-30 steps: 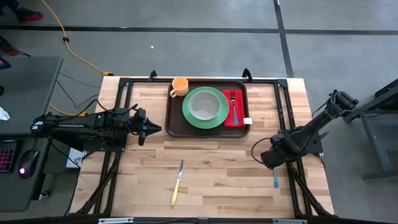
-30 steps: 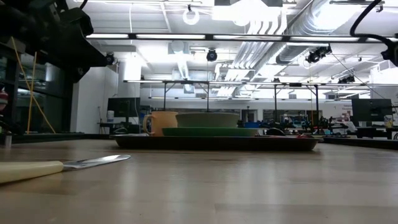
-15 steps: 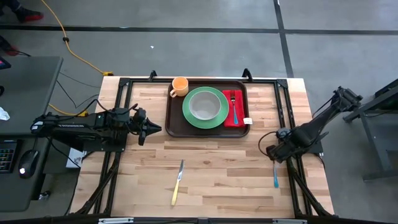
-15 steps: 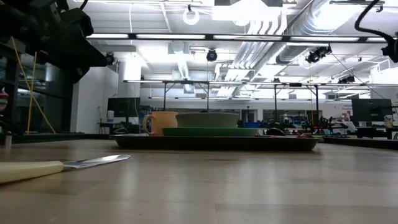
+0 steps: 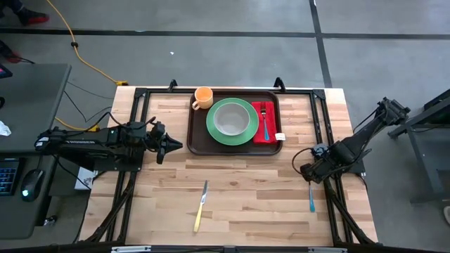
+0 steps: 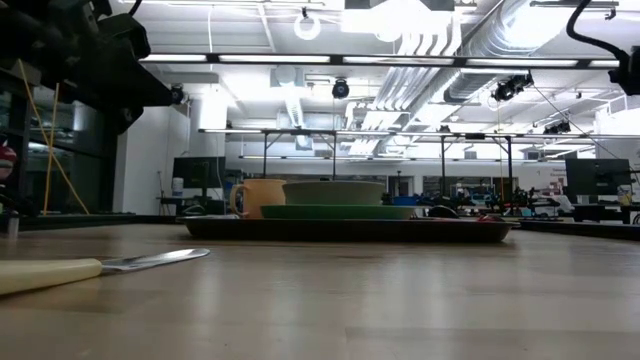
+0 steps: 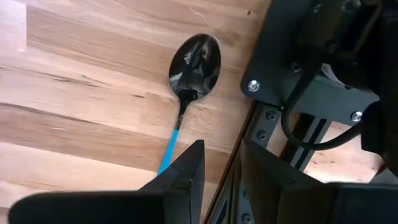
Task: Set up tray
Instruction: Put the blue spoon on top of the red napkin to the left of the blue fork
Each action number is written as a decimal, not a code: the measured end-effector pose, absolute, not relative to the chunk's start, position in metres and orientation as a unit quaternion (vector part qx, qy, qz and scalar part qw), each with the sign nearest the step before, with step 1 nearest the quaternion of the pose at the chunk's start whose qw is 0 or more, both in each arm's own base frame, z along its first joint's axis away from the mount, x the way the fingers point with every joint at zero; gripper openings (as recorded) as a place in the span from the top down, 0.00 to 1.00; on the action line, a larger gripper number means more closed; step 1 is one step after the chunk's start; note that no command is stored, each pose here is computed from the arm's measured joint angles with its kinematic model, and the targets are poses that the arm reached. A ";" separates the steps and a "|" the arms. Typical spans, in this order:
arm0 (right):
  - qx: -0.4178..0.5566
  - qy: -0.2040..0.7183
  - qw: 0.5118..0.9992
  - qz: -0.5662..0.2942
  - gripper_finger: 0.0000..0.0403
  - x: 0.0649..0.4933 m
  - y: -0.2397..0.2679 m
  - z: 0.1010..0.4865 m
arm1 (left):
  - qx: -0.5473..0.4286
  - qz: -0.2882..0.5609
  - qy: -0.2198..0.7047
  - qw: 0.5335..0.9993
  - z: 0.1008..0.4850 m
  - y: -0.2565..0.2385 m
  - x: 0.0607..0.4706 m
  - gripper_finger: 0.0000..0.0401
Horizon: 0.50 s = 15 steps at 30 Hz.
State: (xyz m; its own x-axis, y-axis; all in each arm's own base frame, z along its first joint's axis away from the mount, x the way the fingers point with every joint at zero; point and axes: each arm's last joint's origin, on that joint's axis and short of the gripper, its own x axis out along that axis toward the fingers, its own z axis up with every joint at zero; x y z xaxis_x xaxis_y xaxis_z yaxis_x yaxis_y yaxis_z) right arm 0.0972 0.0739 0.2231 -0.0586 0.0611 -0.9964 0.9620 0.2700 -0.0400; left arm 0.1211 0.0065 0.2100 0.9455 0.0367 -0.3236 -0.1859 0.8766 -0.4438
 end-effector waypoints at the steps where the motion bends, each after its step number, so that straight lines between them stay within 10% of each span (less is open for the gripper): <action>1: 0.431 0.593 0.532 -0.424 0.79 0.098 0.074 0.223 | -0.243 0.058 0.154 0.956 0.210 0.007 0.121 0.81; 15: 0.457 0.602 0.534 -0.379 0.79 0.122 0.099 0.200 | -0.251 0.063 0.152 0.954 0.210 0.007 0.121 0.81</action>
State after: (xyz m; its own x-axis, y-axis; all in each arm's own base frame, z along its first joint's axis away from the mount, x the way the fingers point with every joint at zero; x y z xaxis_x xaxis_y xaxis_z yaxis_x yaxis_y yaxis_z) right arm 0.1222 0.0992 0.1996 -0.0125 0.1447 -0.9894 0.9548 0.2955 0.0312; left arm 0.1212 0.0068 0.2102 0.9459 0.0448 -0.3215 -0.1970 0.8662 -0.4591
